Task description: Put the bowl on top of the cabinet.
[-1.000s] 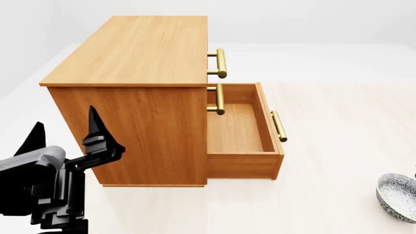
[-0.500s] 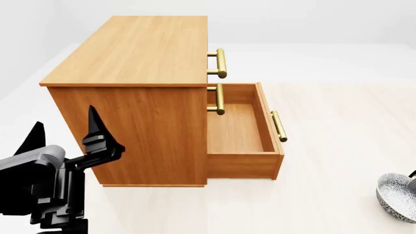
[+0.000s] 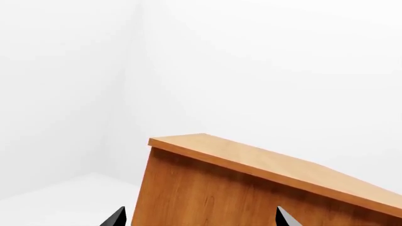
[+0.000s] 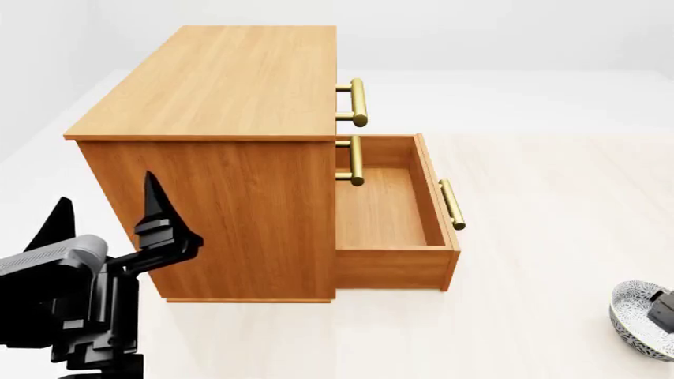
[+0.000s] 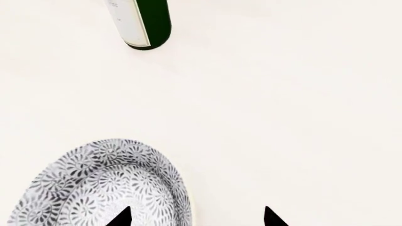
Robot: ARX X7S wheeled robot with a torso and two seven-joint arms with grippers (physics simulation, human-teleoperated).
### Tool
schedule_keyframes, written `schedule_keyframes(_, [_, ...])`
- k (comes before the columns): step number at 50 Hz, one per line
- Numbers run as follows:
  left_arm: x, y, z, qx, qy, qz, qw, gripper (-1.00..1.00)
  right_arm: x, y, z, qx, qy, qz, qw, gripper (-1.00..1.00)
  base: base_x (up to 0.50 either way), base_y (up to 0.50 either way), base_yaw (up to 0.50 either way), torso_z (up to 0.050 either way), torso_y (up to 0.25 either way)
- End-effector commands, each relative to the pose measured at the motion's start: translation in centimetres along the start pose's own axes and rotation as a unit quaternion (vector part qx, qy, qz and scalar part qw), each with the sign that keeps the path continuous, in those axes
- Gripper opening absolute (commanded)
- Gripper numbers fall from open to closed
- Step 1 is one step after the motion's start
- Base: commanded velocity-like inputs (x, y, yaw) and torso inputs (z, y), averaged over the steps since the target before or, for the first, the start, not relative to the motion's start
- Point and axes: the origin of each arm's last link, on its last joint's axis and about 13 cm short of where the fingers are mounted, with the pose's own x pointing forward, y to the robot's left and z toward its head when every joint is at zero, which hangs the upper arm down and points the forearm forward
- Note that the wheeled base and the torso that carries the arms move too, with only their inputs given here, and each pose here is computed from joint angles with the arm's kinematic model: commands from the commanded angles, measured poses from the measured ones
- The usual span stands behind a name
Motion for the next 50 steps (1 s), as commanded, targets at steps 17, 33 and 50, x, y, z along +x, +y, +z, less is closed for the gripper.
schedule_keyframes(17, [0.0,0.0,0.0,0.000,0.000,0.000,1.000,1.00,2.2,0.1,-1.7,-0.003,0.021,0.001,1.000,1.00,0.00,0.00,0.00,0.000,0.000])
schedule_keyframes(33, [0.0,0.0,-0.1,0.001,0.000,0.000,1.000,1.00,3.3,0.4,-2.3,-0.010,0.030,-0.005,0.999,1.00,0.00,0.00,0.00,0.000,0.000])
schedule_keyframes(50, [0.0,0.0,-0.1,0.001,0.000,0.001,1.000,1.00,3.4,0.5,-2.7,-0.013,0.036,-0.004,0.999,1.00,0.00,0.00,0.00,0.000,0.000])
